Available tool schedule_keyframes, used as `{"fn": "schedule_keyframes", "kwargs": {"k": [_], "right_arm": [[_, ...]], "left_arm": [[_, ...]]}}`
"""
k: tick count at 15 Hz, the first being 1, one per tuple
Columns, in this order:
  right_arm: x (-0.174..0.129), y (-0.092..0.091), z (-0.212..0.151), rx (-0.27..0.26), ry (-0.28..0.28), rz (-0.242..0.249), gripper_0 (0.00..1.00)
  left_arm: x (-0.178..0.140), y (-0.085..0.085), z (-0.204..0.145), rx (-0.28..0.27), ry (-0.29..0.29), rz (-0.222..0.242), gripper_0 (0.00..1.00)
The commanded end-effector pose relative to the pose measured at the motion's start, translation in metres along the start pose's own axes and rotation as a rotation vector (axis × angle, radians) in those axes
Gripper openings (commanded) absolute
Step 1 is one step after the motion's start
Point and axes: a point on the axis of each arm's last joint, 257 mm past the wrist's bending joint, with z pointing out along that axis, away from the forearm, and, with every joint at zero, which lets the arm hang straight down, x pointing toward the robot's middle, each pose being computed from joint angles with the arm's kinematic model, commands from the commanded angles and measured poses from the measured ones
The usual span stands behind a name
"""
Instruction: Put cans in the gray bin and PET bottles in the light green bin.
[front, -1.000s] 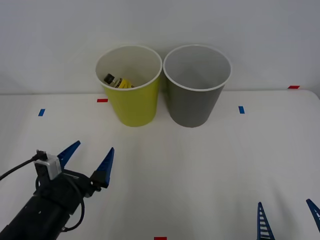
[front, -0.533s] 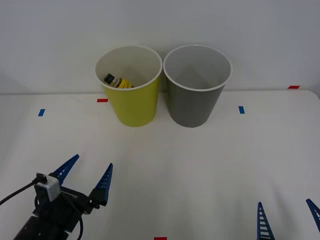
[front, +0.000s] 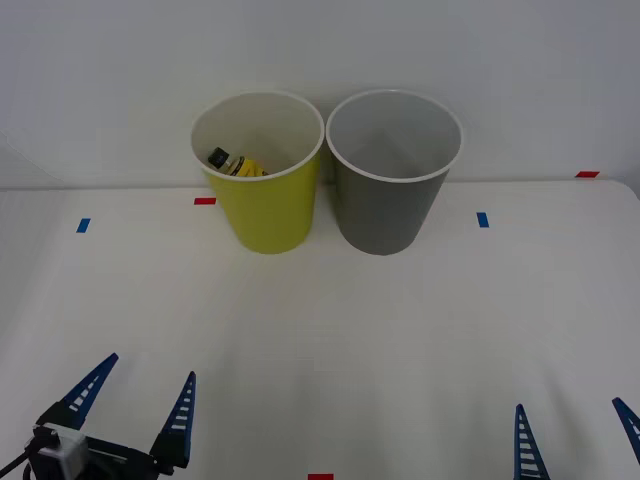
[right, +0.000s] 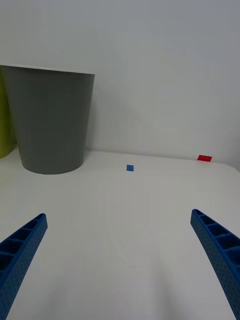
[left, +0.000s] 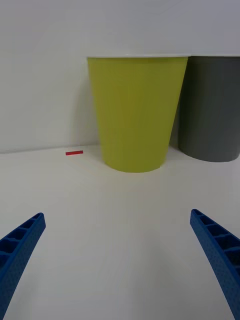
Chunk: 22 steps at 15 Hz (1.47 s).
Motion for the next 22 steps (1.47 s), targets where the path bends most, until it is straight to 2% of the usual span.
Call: {"fn": "schedule_keyframes", "kwargs": {"k": [1, 4, 7, 10, 22], "right_arm": [[0.000, 0.000, 0.000, 0.000, 0.000, 0.000, 1.00], [0.000, 0.000, 0.000, 0.000, 0.000, 0.000, 1.00], [0.000, 0.000, 0.000, 0.000, 0.000, 0.000, 1.00], [0.000, 0.000, 0.000, 0.000, 0.000, 0.000, 1.00], [0.000, 0.000, 0.000, 0.000, 0.000, 0.000, 1.00]], "left_arm": [[0.003, 0.003, -0.013, -0.015, 0.009, 0.030, 1.00], [0.015, 0.010, -0.026, -0.035, 0.011, 0.026, 1.00], [0.022, 0.023, -0.037, -0.088, 0.007, 0.034, 1.00], [0.015, 0.019, -0.043, -0.082, -0.021, 0.020, 1.00], [0.016, 0.019, -0.043, -0.080, -0.017, 0.029, 1.00]]}}
